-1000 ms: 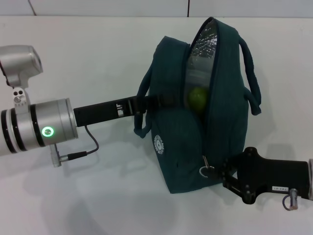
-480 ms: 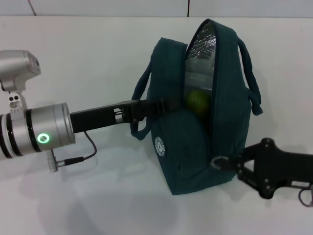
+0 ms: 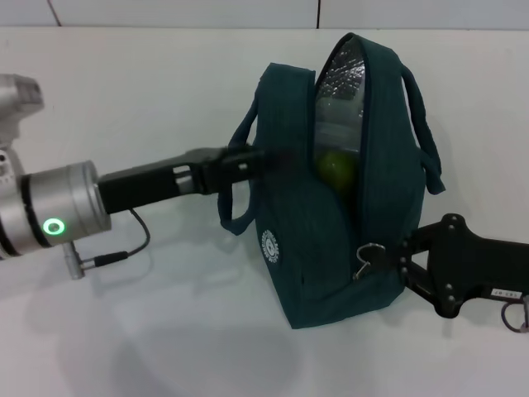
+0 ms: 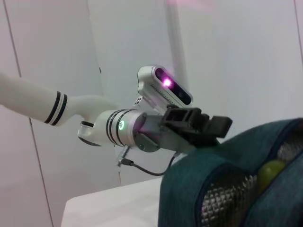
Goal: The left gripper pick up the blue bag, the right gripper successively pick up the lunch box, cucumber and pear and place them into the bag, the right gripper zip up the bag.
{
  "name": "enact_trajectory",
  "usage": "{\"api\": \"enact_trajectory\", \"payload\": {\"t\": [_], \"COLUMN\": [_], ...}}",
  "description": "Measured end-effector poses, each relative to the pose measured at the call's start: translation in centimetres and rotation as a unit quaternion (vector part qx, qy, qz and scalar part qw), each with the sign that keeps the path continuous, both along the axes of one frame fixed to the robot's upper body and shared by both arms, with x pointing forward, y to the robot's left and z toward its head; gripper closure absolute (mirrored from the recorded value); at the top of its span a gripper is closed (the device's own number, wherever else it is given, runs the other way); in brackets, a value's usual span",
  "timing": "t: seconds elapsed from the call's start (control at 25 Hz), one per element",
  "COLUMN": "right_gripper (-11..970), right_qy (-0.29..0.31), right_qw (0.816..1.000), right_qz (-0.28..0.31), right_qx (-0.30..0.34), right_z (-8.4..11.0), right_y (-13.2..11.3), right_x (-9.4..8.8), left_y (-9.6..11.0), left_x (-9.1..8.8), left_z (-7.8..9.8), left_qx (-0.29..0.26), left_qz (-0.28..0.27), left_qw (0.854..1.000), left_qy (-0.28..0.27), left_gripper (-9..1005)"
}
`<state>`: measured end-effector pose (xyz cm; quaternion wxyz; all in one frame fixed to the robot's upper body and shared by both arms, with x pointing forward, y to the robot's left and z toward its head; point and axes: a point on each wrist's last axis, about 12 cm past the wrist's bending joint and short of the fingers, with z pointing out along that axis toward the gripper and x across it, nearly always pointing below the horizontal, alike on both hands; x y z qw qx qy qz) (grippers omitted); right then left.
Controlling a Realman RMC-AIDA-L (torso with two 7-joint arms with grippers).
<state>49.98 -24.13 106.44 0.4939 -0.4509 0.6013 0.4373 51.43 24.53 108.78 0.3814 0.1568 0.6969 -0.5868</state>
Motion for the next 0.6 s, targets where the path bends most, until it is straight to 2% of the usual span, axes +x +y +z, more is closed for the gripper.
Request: {"api": "enact_trajectory", "payload": {"t": [0.16,0.4,0.6], "right_gripper": [946,945,943], "right_qy": [-0.023,-0.056,-0.077], "right_qw": [1.000,0.998,0.996], "right_qz": [0.006,0.009,0.001], "right_qx": [0.008,0.028,0.042], "right_z": [0.6,2.1,3.2], "right_y": [0.3,0.9,1.3], "right_x": [0.3,1.1,2.0], "left_y": [1.1,2.9,3.7], "left_x": [-0.2,-0.7,-0.9], "left_z": [0.3,0.7,0.7], "left_qx": [-0.009,-0.022,-0.024], "left_qz": [0.021,0.054,0.071], "left_qw": [0.999,0.996,0.995], "left_qy": [-0.025,-0.061,-0.072], "left_gripper": [412,267,268]}}
